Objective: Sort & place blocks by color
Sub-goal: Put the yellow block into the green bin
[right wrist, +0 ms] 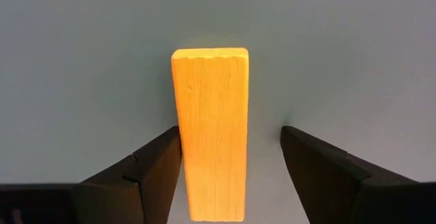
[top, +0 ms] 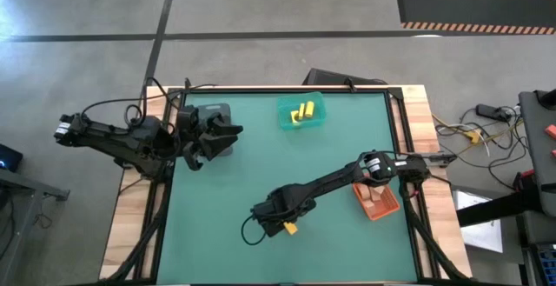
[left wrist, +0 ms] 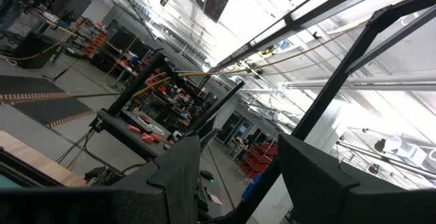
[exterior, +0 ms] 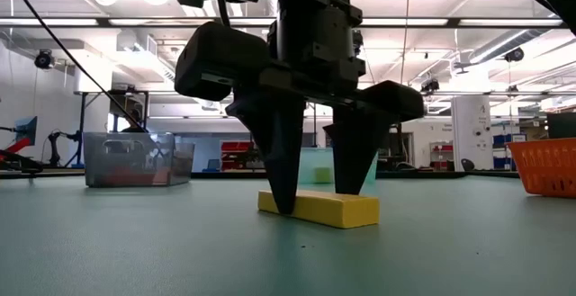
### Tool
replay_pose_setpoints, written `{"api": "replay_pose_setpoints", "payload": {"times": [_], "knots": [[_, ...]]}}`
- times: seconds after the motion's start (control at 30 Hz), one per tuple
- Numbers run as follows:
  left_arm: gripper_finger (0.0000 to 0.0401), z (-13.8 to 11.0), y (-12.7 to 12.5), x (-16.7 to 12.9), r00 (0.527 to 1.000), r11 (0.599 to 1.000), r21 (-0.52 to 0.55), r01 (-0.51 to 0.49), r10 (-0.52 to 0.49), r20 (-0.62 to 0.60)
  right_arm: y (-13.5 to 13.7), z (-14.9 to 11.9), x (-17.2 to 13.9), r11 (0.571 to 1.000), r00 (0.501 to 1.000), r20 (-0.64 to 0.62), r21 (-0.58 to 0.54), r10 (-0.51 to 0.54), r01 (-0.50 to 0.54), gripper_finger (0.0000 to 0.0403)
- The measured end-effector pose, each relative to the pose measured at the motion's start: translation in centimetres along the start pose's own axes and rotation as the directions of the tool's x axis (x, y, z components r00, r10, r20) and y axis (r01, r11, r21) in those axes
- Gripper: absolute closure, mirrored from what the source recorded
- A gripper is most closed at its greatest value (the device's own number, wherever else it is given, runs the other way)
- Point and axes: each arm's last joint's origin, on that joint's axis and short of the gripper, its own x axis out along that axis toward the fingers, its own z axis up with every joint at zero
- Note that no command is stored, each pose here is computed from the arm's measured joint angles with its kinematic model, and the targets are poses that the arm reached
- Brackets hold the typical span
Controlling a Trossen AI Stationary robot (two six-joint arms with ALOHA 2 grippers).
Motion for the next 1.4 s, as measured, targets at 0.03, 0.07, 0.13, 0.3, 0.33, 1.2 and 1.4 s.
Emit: {"api": "replay_pose_setpoints", "payload": {"times": [0.03, 0.07, 0.13, 0.3, 0.33, 1.2, 1.4], "knots": [[0.022, 0.0, 0.0, 0.0, 1.0, 1.0, 0.0, 0.0, 0.0, 0.0, 0.0, 0.0, 0.0, 1.0, 1.0, 0.001, -0.001, 0.001, -0.001, 0.0171], [0.022, 0.0, 0.0, 0.0, 1.0, 1.0, 0.0, 0.0, 0.0, 0.0, 0.0, 0.0, 0.0, 1.0, 1.0, 0.002, -0.001, 0.003, -0.003, 0.0182], [0.022, 0.0, 0.0, 0.0, 1.0, 1.0, 0.0, 0.0, 0.0, 0.0, 0.1, 0.1, 0.0, 1.0, 1.0, 0.007, -0.006, 0.014, -0.014, 0.0214], [0.022, 0.0, 0.0, 0.0, 1.0, 1.0, 0.0, 0.0, 0.0, 0.0, 0.4, 0.2, 0.0, 0.998, 0.999, 0.012, -0.044, 0.045, -0.045, 0.029], [0.022, 0.0, 0.0, 0.0, 1.0, 1.0, 0.0, 0.0, 0.0, 0.0, 0.5, 0.2, 0.0, 0.997, 0.999, 0.005, -0.06, 0.053, -0.053, 0.029], [0.022, 0.2, 0.2, 0.0, 0.995, 0.996, 0.047, -0.081, 0.079, 0.053, -4.1, 1.2, -9.7, 0.966, 0.998, -0.057, -0.259, 0.0, -0.014, 0.029], [0.022, 0.3, 0.5, 0.0, 0.983, 0.987, 0.044, -0.157, 0.152, 0.102, -5.5, 1.6, -10.5, 0.94, 0.995, -0.051, -0.333, -0.09, 0.068, 0.029]]}}
